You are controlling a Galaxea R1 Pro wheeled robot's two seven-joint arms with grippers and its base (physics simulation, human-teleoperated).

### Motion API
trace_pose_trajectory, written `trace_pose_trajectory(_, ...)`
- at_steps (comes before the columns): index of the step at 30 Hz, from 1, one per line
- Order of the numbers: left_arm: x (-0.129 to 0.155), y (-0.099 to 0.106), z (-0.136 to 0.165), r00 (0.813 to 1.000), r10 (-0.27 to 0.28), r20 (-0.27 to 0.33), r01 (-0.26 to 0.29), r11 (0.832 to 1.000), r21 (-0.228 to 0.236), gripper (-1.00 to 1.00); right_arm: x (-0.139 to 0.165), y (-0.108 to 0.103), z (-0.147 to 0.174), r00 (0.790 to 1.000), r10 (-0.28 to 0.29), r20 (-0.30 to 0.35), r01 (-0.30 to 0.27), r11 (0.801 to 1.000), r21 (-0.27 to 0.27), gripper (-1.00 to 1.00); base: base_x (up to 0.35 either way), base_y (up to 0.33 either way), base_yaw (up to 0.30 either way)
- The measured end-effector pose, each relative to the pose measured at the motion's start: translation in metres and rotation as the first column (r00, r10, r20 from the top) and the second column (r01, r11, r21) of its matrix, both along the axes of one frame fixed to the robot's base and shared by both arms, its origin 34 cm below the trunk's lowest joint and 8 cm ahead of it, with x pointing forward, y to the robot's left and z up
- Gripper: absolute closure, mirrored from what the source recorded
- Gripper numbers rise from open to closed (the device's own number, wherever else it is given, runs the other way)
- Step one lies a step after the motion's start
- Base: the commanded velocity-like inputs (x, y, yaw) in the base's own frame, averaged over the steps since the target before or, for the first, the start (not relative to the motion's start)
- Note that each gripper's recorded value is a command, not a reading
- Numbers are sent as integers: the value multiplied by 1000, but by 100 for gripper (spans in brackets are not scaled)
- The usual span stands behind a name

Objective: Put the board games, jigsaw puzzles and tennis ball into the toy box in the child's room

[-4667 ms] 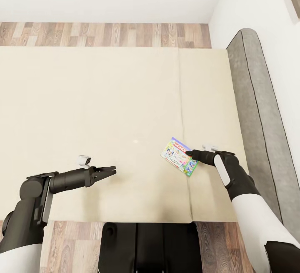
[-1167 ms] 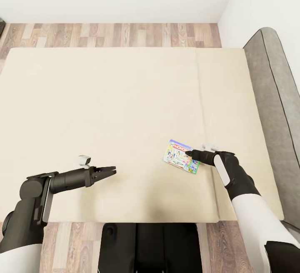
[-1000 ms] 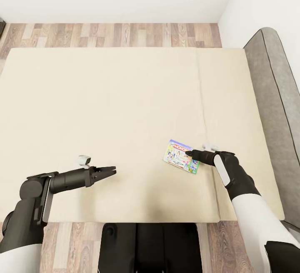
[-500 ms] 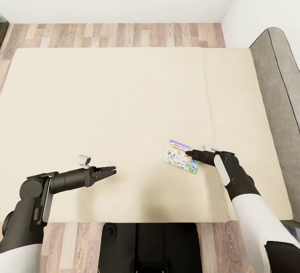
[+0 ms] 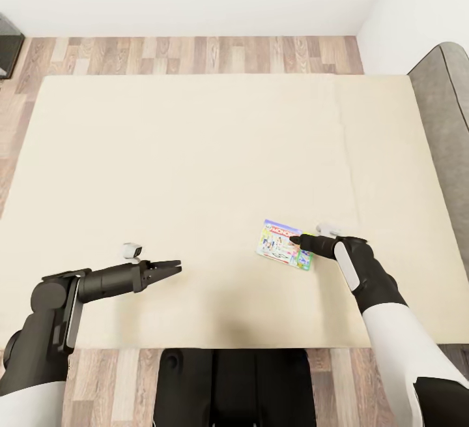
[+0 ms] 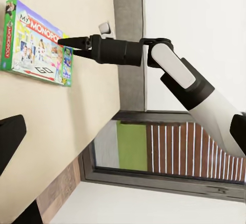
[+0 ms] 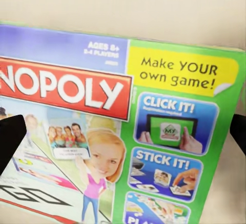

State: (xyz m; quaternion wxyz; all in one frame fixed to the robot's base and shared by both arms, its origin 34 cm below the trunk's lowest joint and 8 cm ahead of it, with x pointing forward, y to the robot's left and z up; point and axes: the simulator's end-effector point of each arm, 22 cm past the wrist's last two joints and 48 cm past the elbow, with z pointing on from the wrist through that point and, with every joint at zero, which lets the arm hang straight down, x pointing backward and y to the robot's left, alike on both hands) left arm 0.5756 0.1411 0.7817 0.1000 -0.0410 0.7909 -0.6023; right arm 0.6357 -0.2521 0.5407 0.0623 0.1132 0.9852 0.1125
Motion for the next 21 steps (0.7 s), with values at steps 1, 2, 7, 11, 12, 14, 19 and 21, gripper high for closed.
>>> trace_pose_trajectory(1, 0, 0, 0, 1000, 0, 0, 0, 1000, 0, -100, 0, -1, 0, 1000, 2, -1, -2, 1000, -3, -100, 0, 263, 0)
trace_pose_trajectory(2, 0, 0, 0, 1000, 0, 0, 0, 1000, 0, -100, 0, 0, 0, 1000, -1, 0, 1, 1000, 1, -100, 0, 263, 0)
trace_pose_trajectory(7, 0, 0, 0, 1000, 0, 0, 0, 1000, 0, -100, 0, 0, 0, 1000, 1, -1, -1, 1000, 0, -100, 0, 263, 0)
trace_pose_trajectory(11, 0, 0, 0, 1000, 0, 0, 0, 1000, 0, -100, 0, 0, 0, 1000, 1, -1, -1, 1000, -1, -100, 0, 262, 0)
trace_pose_trajectory(12, 0, 0, 0, 1000, 0, 0, 0, 1000, 0, -100, 0, 0, 0, 1000, 1, -1, -1, 1000, -1, -100, 0, 263, 0)
trace_pose_trajectory(14, 0, 0, 0, 1000, 0, 0, 0, 1000, 0, -100, 0, 0, 0, 1000, 1, -1, -1, 1000, 0, -100, 0, 263, 0)
trace_pose_trajectory(19, 0, 0, 0, 1000, 0, 0, 0, 1000, 0, -100, 0, 0, 0, 1000, 1, -1, -1, 1000, 0, -100, 0, 263, 0)
trace_pose_trajectory(21, 0, 0, 0, 1000, 0, -1, 0, 1000, 0, -100, 0, 0, 0, 1000, 1, -1, -1, 1000, 0, -100, 0, 263, 0)
